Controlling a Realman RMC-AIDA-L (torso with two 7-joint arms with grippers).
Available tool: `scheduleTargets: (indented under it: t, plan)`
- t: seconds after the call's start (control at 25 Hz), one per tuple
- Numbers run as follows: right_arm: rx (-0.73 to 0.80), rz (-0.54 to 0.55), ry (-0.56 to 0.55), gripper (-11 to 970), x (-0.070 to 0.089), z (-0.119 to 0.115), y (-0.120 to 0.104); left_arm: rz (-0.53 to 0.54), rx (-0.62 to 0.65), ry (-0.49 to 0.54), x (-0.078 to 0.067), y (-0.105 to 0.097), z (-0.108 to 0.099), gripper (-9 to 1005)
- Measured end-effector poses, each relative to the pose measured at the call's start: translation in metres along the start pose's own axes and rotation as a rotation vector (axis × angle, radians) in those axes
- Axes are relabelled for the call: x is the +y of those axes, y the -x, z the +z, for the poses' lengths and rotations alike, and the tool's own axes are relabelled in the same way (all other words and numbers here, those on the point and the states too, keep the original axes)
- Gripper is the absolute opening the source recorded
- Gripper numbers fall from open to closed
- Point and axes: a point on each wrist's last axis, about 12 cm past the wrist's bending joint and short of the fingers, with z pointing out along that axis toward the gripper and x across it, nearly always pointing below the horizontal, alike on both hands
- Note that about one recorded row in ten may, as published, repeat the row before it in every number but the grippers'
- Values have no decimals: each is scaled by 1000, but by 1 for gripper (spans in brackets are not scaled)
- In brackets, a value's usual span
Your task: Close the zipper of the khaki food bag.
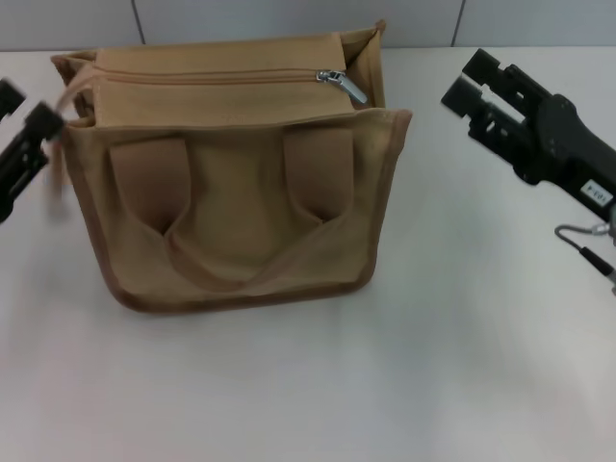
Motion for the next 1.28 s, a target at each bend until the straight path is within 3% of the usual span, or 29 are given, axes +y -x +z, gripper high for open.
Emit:
scheduleTargets:
  t: [0.04,0.16,0.28,0.48,0.56,0.76,0.96,1.28]
  plan:
    - [-8,-12,13,687,3,-1,-1,1,4,17,-2,-2,-6,577]
    - [-37,-59,36,709,12,-8,-4,10,24,60,-10,-9,-29,702]
    - [-48,-85,49,731,17,-12,-5,24,38,50,-18,-11,-43,745]
    - [12,-140,149,768,30,-16,-14,98,102,-143,-39,-6,-61,787]
    - [130,-151,293,767,36,-8,-21,112,191,-249,-41,-7,-60,787]
    - [284,-159,435,765,42,3,-34,94,305,-375,-41,-14,-50,787]
    - [426,-165,498,763,43,14,-50,75,376,-451,-40,-21,-38,787]
    - [484,-182,455,763,39,16,-59,61,410,-513,-41,-26,-22,787]
